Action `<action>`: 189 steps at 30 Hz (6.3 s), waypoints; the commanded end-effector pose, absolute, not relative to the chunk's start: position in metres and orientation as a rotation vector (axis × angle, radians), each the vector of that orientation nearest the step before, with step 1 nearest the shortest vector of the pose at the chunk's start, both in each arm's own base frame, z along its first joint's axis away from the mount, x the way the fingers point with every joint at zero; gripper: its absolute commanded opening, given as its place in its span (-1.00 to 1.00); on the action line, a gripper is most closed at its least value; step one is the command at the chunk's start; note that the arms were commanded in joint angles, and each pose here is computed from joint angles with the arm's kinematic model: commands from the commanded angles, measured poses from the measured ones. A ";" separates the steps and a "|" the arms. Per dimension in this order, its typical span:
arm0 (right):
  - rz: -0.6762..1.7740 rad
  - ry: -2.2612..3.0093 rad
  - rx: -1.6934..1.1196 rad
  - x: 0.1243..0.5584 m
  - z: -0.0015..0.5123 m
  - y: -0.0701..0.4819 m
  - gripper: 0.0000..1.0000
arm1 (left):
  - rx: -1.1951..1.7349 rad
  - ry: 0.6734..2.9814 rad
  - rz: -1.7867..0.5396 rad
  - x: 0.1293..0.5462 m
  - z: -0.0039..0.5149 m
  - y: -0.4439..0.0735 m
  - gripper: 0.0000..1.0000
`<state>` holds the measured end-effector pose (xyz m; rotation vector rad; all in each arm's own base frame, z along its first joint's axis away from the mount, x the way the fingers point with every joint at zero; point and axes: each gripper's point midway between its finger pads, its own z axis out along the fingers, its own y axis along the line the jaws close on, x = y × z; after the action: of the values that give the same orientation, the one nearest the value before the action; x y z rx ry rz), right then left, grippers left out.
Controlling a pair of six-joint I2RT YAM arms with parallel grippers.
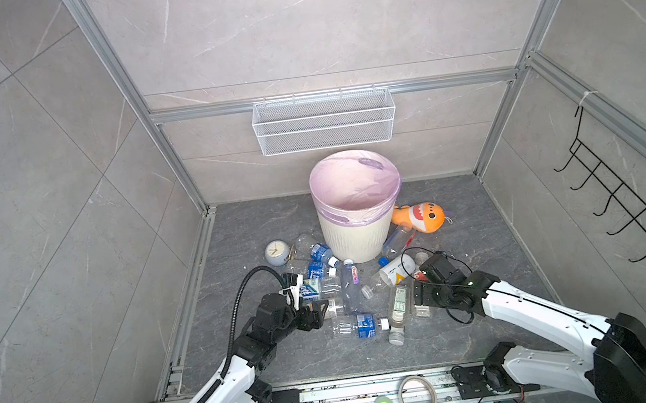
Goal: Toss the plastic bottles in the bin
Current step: 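Lower the right gripper over the red-labelled bottle and close on it, then lift the red-labelled bottle with the right gripper and carry it over the bin, then open the right gripper to drop the bottle into the bin, then bring the right gripper back down to the bottle pile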
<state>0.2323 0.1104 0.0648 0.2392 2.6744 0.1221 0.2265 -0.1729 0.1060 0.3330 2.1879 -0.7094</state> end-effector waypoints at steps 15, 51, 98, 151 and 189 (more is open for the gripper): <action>-0.038 2.619 0.194 0.266 0.085 0.110 0.83 | 0.359 2.129 -0.715 0.235 0.123 -0.179 0.81; -0.248 2.733 0.067 0.273 0.060 0.107 0.39 | 0.357 2.141 -0.710 0.236 0.121 -0.180 0.80; 0.135 2.372 0.025 0.246 0.129 0.107 0.00 | 0.363 2.150 -0.714 0.237 0.119 -0.182 0.80; 0.391 1.790 0.019 0.376 0.482 0.194 0.99 | 0.356 2.140 -0.706 0.237 0.122 -0.179 0.80; 0.269 2.406 0.054 0.251 0.185 0.146 0.98 | 0.459 2.066 -0.835 0.222 0.135 -0.196 0.79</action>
<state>0.2615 0.1476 0.2004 0.0172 2.3519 0.2618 0.2217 -0.1848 0.1133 0.3895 2.1620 -0.7869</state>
